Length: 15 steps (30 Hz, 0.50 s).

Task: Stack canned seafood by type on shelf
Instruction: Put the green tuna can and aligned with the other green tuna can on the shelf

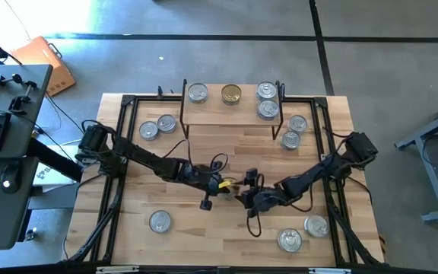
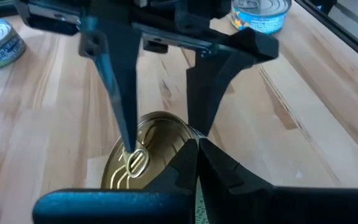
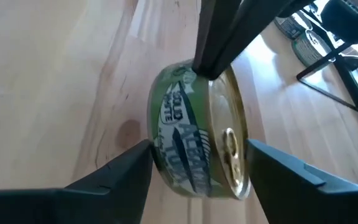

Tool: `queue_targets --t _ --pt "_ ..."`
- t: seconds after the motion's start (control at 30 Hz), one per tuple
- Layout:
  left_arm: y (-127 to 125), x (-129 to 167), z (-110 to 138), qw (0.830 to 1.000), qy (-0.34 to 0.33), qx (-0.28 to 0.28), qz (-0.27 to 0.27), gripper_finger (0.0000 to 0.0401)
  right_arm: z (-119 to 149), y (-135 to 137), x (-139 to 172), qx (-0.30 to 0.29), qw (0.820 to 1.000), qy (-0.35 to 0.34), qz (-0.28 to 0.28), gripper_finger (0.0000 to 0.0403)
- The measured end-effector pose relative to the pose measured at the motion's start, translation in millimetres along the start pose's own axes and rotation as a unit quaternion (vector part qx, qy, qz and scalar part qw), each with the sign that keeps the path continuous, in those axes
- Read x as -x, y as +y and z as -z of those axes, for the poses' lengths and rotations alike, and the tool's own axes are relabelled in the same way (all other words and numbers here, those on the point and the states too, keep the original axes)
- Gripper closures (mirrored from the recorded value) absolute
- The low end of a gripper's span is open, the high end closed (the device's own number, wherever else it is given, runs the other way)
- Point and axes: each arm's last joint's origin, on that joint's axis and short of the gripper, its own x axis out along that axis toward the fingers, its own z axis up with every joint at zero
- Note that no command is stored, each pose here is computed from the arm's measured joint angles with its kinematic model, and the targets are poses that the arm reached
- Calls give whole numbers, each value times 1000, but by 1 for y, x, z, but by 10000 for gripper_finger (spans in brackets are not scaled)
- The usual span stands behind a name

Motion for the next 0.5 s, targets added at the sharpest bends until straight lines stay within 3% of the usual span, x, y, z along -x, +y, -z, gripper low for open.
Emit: queue_targets --t 0.37,0.5 --pt "-1 0 0 1000 3 -1 -11 401 -1 -2 -3 -38 999 -11 -35 274" --pt "-2 2 0 1000 10 -4 -28 395 -2 -2 -3 -65 997 -11 -37 284"
